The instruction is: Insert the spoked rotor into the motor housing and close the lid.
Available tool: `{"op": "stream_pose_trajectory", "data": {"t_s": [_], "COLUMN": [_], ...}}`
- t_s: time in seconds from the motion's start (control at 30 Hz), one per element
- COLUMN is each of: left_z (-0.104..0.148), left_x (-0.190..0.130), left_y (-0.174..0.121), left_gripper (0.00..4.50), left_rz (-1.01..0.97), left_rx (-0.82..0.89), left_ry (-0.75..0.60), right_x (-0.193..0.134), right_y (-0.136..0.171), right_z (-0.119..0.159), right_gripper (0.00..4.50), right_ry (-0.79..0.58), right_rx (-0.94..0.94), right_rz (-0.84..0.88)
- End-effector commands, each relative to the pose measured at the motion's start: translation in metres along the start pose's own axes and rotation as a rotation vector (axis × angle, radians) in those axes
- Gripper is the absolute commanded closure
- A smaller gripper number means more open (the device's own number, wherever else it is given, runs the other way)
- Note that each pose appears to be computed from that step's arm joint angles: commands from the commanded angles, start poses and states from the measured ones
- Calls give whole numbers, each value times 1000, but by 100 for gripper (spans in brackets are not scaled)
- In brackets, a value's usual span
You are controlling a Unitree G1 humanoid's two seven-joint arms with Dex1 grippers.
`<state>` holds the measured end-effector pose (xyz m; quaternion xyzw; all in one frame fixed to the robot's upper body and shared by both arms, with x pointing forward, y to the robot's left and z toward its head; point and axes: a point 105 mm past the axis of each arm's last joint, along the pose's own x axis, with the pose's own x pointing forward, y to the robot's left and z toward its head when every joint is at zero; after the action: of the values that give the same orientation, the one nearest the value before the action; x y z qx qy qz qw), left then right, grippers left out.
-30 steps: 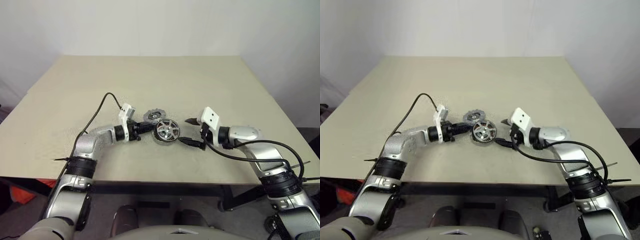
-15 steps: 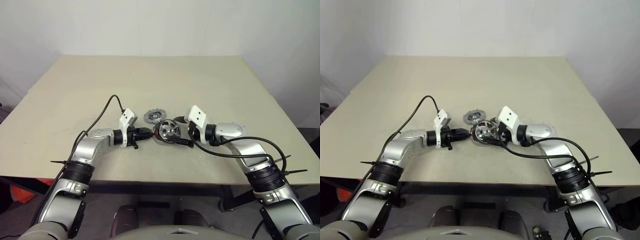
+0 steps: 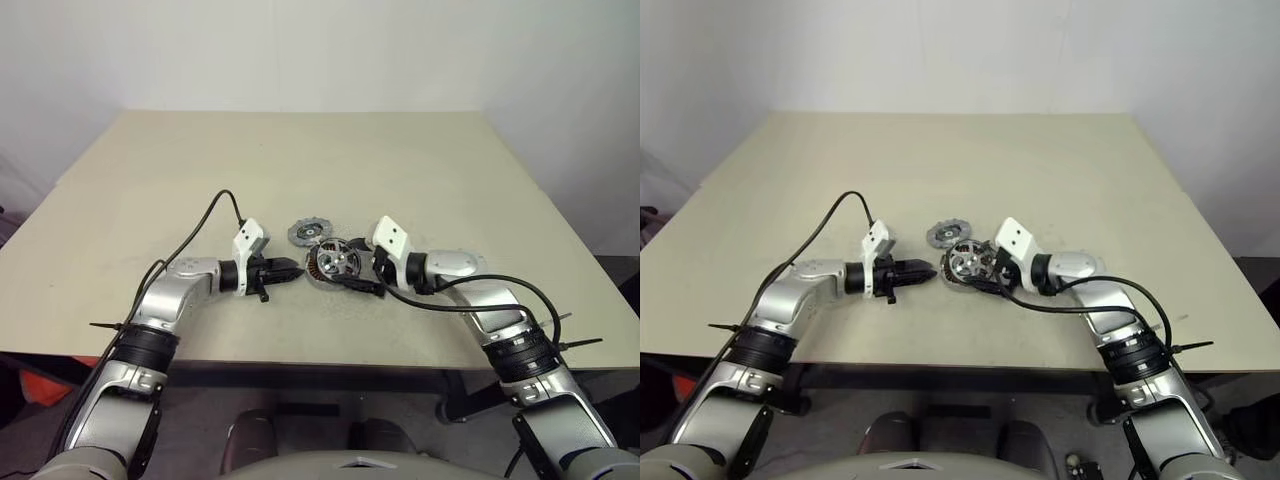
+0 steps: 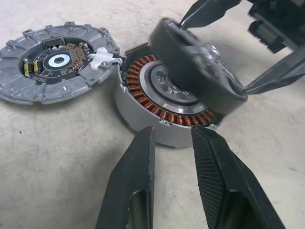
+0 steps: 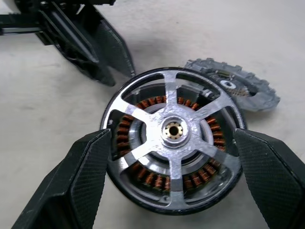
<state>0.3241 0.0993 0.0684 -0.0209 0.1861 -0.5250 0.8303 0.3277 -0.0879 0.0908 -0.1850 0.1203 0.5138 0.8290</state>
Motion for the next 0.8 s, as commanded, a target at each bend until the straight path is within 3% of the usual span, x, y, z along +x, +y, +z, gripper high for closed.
{"op": "stream_pose_trajectory", "data": {"t_s": [0.03,0.8], "left_z": [10,1], "left_x": [-3,-1], "left_y": [-2,-8], "left_gripper": [321,321], "left_rz": [6,20], "left_rx": [44,22], "left_ry": [-21,-20], "right_x": [2,19], "right_y": [-10,-30], "right_z": [13,35], "right_gripper": [28,28], "right_ry": [-28,-48], "right_rx": [-54,-158], "right_rz": [-17,-5]}}
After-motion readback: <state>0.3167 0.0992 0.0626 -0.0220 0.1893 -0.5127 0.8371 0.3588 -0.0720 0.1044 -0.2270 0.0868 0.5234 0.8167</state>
